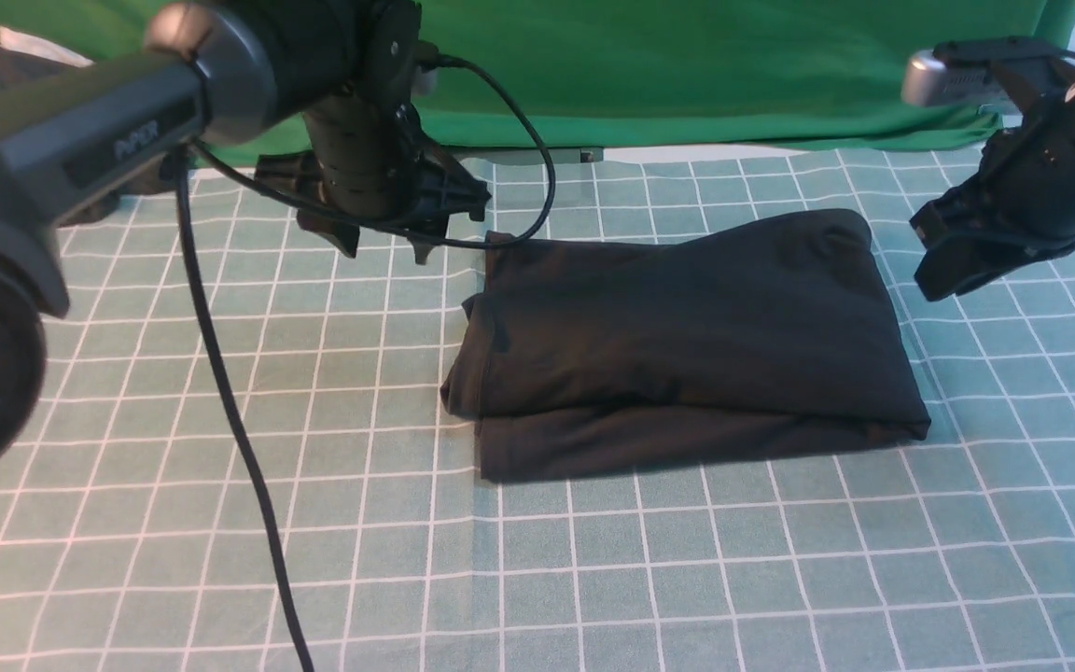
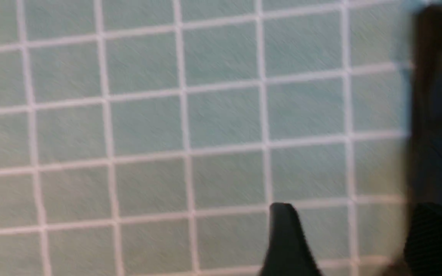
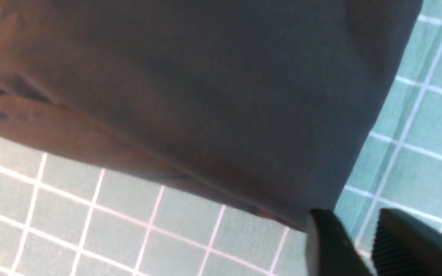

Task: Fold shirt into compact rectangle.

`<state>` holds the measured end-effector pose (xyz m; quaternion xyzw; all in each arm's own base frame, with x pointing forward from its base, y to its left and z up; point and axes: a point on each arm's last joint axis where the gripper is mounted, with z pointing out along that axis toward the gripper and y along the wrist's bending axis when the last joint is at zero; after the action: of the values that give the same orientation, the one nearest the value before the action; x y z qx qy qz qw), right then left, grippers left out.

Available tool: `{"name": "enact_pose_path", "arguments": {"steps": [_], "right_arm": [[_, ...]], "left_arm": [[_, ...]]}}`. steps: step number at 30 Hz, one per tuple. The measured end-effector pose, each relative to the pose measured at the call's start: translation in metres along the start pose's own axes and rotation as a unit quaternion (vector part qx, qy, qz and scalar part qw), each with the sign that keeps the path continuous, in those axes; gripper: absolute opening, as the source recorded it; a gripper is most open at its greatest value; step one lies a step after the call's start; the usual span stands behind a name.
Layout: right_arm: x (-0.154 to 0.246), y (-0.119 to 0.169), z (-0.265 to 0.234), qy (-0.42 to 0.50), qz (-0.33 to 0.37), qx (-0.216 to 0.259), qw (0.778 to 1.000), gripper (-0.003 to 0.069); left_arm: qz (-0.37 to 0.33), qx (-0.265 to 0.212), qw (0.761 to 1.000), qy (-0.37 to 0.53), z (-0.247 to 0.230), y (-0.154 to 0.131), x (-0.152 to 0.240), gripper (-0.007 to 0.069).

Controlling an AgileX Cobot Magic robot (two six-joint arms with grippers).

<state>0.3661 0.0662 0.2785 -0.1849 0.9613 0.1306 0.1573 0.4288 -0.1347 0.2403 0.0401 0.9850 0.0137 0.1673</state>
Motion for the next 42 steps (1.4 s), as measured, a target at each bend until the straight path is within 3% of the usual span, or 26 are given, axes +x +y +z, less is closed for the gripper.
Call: {"name": "enact_pose_path", "arguments": {"steps": [2,5,6,11,17,20,24,25,26,32,34,38,42], "right_arm": [[0.001,0.004,-0.011,-0.013,-0.004,0.003,1.0,0.0049],[0.003,0.01,-0.035,-0.039,-0.015,0.014,0.999,0.002],[0.004,0.012,-0.043,-0.048,-0.018,0.018,0.999,0.0018],[0.018,0.03,-0.105,-0.134,-0.038,0.047,0.989,0.0018],[0.051,0.062,-0.19,-0.286,-0.065,0.087,0.952,0.0018],[0.078,0.077,-0.225,-0.37,-0.075,0.11,0.919,0.0018],[0.14,0.098,-0.263,-0.514,-0.08,0.146,0.842,0.0018],[0.143,0.1,-0.266,-0.523,-0.081,0.148,0.835,0.0018],[0.173,0.107,-0.273,-0.577,-0.082,0.161,0.797,0.0019],[0.259,0.117,-0.261,-0.695,-0.079,0.188,0.689,0.0019],[0.282,0.117,-0.248,-0.717,-0.078,0.192,0.666,0.0019],[0.312,0.118,-0.227,-0.738,-0.077,0.191,0.643,0.002],[0.331,0.121,-0.223,-0.758,-0.079,0.188,0.62,0.0051]], "left_arm": [[0.014,0.04,0.999,0.005,-0.011,-0.009,0.003,0.0237],[0.043,0.081,0.996,-0.001,-0.03,-0.028,0.009,0.0061],[0.05,0.088,0.995,-0.007,-0.038,-0.033,0.011,0.0041],[0.086,0.119,0.988,-0.039,-0.086,-0.055,0.032,0.0005],[0.126,0.155,0.976,-0.088,-0.148,-0.067,0.077,0.0003],[0.133,0.175,0.969,-0.117,-0.172,-0.065,0.099,0.0003],[0.116,0.206,0.956,-0.171,-0.207,-0.039,0.146,0.0006],[0.114,0.212,0.954,-0.177,-0.211,-0.037,0.149,0.0006],[0.097,0.218,0.952,-0.193,-0.214,-0.025,0.167,0.0007],[0.06,0.254,0.925,-0.278,-0.217,0.015,0.237,0.0007],[0.055,0.268,0.911,-0.309,-0.213,0.027,0.258,0.0007],[0.042,0.283,0.883,-0.372,-0.199,0.046,0.297,0.0007],[0.045,0.287,0.84,-0.458,-0.186,0.064,0.328,0.0007]]}}
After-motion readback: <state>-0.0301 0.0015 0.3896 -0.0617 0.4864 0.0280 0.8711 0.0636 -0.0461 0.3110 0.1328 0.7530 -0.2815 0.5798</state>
